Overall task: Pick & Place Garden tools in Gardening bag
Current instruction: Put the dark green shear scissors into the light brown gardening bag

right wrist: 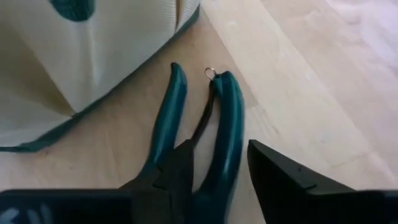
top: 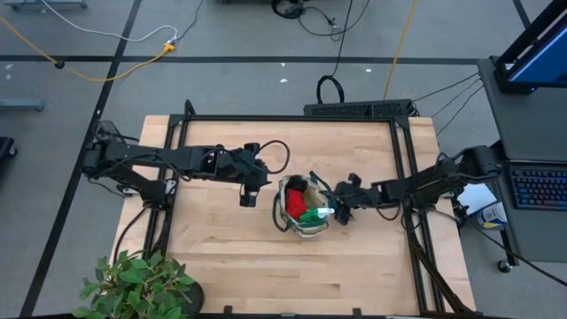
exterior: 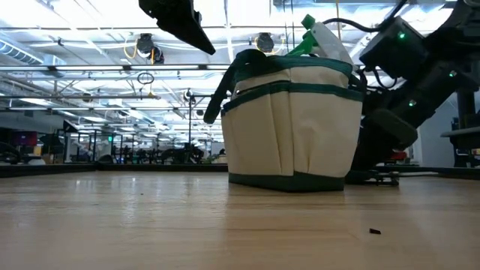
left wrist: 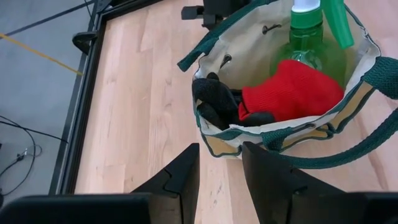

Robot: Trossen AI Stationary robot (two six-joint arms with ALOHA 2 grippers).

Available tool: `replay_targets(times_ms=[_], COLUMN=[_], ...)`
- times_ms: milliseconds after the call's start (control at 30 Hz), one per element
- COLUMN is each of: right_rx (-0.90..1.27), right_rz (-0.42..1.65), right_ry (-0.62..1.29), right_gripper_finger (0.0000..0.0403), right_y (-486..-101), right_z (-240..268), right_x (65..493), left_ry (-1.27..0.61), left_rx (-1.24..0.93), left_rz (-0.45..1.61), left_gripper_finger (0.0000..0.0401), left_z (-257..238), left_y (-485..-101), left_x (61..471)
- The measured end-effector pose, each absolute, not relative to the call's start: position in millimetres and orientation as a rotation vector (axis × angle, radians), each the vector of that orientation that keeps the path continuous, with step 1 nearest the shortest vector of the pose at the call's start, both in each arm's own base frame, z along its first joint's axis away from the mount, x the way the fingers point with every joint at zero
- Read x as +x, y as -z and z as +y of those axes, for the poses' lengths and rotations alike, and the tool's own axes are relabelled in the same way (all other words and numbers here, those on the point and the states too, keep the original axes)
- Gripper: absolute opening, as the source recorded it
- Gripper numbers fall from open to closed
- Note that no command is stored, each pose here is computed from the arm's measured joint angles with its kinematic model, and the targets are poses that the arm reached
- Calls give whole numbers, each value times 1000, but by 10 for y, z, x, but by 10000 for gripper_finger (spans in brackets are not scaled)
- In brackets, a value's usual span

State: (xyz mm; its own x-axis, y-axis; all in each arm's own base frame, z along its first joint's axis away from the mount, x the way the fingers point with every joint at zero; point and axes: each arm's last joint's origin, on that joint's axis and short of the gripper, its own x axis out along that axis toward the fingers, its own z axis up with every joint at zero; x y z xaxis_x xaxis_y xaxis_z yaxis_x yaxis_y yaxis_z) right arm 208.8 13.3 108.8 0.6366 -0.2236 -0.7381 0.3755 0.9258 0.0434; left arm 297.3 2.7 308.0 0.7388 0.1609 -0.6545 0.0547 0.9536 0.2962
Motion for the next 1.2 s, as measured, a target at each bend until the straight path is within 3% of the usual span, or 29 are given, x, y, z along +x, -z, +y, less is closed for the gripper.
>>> replay_targets(times_ms=[267, 833, 1067, 1200], right_rx=[196, 118, -114, -192], right_rz=[861, 831, 845, 702], right_ry=[364, 390, 643, 710], right_gripper_finger=[48, 46, 46, 46], right_y=[-1020, -1350, -2042, -2460], right_z=[96, 24, -54, -71], right_x=[2078, 1955, 1998, 2144], left_ry=[-59, -59, -59, -60], left_rx=[307, 308, 309, 304], left_rz=[740, 740, 740, 739], left_gripper_finger=[127, 127, 127, 127], left_z=[27, 26, 26, 26], left_y=[-3081, -3081, -3080, -3080], left_x=[2974, 2974, 2975, 2975])
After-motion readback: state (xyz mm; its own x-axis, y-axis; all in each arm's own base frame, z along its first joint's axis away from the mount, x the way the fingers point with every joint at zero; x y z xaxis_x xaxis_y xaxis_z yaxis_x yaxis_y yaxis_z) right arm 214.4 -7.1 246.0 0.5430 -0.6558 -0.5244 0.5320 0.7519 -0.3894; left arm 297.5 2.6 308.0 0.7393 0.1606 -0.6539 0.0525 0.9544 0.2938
